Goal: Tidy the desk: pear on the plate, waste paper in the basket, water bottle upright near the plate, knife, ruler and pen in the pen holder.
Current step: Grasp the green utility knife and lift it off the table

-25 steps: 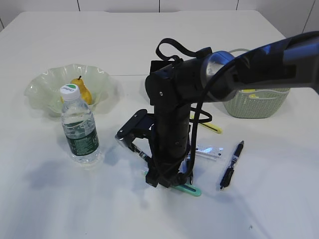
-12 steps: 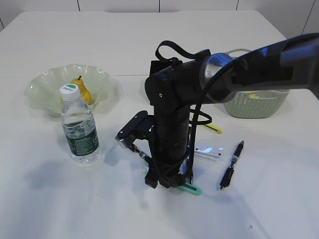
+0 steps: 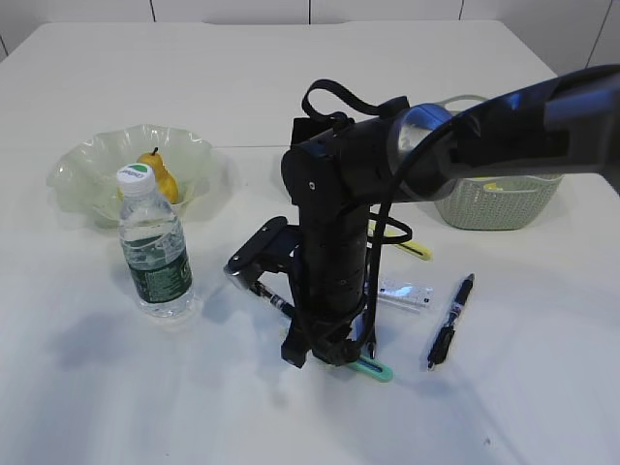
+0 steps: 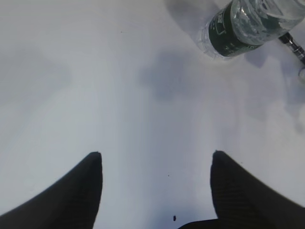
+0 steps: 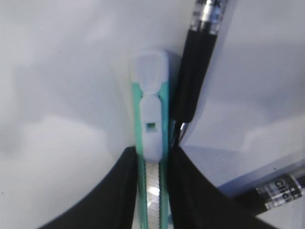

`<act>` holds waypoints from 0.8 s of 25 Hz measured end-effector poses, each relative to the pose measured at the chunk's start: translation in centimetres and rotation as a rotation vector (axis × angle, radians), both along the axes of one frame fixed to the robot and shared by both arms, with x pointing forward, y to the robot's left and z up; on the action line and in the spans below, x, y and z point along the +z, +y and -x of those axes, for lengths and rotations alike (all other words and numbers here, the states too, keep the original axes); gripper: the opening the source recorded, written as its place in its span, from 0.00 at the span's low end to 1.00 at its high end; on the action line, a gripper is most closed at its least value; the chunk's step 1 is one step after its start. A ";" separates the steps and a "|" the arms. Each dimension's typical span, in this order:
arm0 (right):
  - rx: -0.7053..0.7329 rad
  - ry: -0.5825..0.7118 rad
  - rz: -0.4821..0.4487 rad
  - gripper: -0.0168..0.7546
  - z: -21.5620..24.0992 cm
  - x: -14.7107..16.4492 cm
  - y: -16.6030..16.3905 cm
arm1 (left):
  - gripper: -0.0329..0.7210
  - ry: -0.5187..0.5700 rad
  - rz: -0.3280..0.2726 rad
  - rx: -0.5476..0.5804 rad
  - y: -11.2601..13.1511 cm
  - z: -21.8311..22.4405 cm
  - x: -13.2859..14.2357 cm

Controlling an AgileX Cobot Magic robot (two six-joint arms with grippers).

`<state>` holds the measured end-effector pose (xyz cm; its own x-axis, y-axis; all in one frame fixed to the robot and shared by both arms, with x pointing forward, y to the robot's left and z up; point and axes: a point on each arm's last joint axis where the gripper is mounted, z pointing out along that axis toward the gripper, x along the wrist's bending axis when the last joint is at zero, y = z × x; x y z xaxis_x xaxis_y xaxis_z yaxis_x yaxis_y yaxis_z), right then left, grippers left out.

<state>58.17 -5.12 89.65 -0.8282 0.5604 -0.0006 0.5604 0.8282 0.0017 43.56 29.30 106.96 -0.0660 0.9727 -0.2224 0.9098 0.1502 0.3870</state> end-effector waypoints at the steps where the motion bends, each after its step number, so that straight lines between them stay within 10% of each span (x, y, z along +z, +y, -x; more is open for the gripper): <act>1: 0.000 0.000 0.000 0.24 0.0 0.0 0.0 | 0.71 0.000 0.000 0.000 0.0 0.0 0.0; 15: -0.004 0.005 0.004 0.24 0.3 1.6 -0.3 | 0.71 0.000 0.000 0.000 0.0 0.0 0.0; 20: -0.010 0.009 -0.002 0.38 0.4 1.6 -0.2 | 0.71 0.002 0.000 0.000 0.0 0.0 0.0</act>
<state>57.79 -5.32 91.26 -0.8226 0.5685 0.0081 0.5685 0.8227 -0.0020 43.55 29.30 106.96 -0.0659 0.9727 -0.2225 0.9105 0.1499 0.3854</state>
